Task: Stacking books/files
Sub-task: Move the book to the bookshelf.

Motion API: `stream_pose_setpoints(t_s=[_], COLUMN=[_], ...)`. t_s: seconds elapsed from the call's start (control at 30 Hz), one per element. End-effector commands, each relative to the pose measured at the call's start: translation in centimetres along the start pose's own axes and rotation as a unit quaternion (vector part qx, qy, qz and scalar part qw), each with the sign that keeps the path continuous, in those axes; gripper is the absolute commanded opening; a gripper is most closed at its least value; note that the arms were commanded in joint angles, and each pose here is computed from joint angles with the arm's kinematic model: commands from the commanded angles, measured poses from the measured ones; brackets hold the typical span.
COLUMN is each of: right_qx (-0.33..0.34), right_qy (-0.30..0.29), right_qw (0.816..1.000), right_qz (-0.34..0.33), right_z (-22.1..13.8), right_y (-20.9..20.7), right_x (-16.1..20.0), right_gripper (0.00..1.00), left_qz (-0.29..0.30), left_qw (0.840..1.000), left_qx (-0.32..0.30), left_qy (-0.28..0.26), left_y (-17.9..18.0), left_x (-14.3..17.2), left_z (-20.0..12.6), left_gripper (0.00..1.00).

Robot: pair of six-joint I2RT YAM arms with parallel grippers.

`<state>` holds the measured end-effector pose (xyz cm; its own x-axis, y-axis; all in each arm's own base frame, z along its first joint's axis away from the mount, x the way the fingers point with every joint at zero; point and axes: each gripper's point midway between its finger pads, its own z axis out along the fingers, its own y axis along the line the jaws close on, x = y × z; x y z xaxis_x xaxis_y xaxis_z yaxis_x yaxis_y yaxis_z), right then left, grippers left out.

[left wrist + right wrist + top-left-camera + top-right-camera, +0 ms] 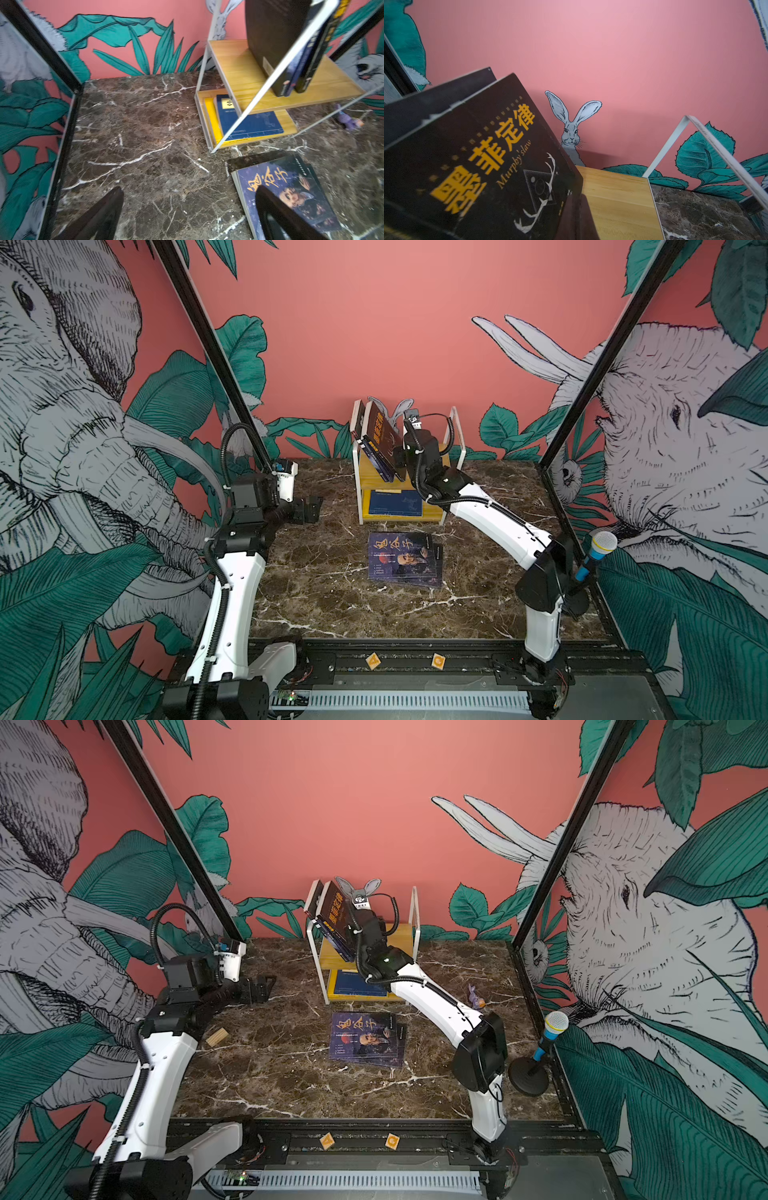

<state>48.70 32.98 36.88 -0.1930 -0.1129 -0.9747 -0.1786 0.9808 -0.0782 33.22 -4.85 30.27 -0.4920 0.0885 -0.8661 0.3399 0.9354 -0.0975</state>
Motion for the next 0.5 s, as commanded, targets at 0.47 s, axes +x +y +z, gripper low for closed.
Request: stream_pose_setpoints(t_s=[0.47], right_qx=[-0.017], right_qy=[0.124], right_qw=[0.992], right_qz=[0.022], right_z=[5.0], right_y=[-2.1], right_x=[7.1], right_gripper=[0.00], left_qz=[0.073], left_qw=[0.976], left_qx=[0.202], left_qy=[-0.039], left_y=[-7.0], left_x=[-2.8], left_z=[-1.9], left_gripper=[1.00])
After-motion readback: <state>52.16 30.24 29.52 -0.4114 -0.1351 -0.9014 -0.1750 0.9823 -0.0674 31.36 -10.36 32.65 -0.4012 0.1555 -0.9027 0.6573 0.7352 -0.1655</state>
